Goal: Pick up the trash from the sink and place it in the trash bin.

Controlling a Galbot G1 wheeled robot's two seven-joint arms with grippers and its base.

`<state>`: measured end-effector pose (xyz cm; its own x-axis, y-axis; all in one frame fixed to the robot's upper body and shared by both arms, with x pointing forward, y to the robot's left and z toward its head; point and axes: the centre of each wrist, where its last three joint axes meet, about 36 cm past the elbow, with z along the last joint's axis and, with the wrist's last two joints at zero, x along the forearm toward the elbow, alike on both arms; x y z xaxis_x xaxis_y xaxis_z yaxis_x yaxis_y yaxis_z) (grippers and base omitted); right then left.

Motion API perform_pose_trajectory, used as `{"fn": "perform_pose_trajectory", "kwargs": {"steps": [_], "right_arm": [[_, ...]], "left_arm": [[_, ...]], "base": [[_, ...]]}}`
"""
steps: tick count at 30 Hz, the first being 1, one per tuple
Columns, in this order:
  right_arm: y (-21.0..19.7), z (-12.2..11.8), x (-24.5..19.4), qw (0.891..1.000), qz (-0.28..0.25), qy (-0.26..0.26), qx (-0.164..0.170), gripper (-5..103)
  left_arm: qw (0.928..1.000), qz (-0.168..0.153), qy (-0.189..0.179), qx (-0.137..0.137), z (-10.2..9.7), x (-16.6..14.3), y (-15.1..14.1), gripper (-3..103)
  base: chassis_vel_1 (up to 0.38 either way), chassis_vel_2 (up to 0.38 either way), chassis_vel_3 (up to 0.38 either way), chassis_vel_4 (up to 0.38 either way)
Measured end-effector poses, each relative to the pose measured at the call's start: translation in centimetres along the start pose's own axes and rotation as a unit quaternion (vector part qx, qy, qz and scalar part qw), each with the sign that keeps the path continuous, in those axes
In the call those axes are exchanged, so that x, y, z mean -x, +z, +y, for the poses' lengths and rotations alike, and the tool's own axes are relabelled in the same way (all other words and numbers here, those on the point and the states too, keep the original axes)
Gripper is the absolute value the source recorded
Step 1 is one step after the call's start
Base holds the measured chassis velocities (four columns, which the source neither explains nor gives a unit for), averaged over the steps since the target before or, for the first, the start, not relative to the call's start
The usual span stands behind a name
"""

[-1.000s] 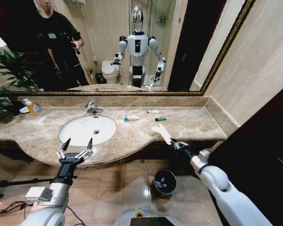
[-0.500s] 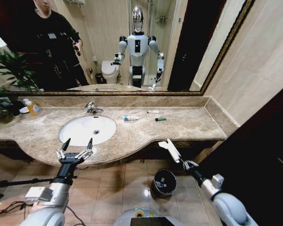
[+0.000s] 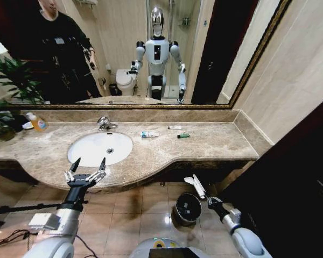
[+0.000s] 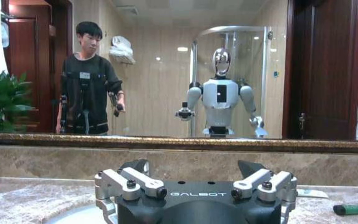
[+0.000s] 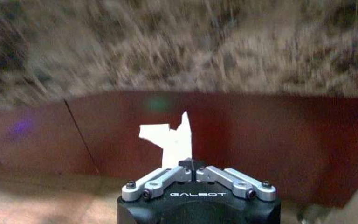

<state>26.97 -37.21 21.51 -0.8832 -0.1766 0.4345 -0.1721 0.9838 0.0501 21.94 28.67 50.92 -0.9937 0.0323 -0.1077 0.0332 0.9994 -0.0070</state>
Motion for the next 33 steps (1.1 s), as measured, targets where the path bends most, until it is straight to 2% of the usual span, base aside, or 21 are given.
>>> {"fn": "perform_pose_trajectory", "kwargs": {"steps": [10,17,26,28,29,31,32,33], "right_arm": [[7.8,-0.7,2.4,0.997,0.074,0.022,0.003,0],[10.7,-0.5,3.4,0.994,0.106,0.031,0.001,0],[12.2,2.9,5.7,0.993,0.118,0.020,0.001,0],[12.3,4.3,6.5,0.993,0.117,0.023,0.001,-1],[12.3,4.6,6.7,0.993,0.117,0.025,0.001,4],[12.2,4.8,7.0,0.993,0.116,0.028,0.000,4],[12.1,4.9,7.3,0.993,0.116,0.033,0.000,15],[12.1,4.9,7.4,0.993,0.116,0.036,-0.001,20]], "left_arm": [[1.0000,0.000,0.000,0.000,0.0,0.0,0.0,100],[1.0000,0.000,0.000,0.000,0.0,0.0,0.0,100],[1.0000,0.000,0.000,0.000,0.0,0.0,0.0,100],[1.0000,0.000,0.000,0.000,0.0,0.0,0.0,100],[1.0000,0.000,0.000,0.000,0.0,0.0,0.0,100],[1.0000,0.000,0.000,0.000,0.0,0.0,0.0,100],[1.0000,0.000,0.000,0.000,0.0,0.0,0.0,100],[1.0000,0.000,0.000,0.000,0.0,0.0,0.0,100]], "base": [[0.000,0.000,0.000,0.000],[0.000,0.000,0.000,0.000],[0.000,0.000,0.000,0.000],[0.000,0.000,0.000,0.000],[0.000,0.000,0.000,0.000],[0.000,0.000,0.000,0.000],[0.000,0.000,0.000,0.000],[0.000,0.000,0.000,0.000]]}}
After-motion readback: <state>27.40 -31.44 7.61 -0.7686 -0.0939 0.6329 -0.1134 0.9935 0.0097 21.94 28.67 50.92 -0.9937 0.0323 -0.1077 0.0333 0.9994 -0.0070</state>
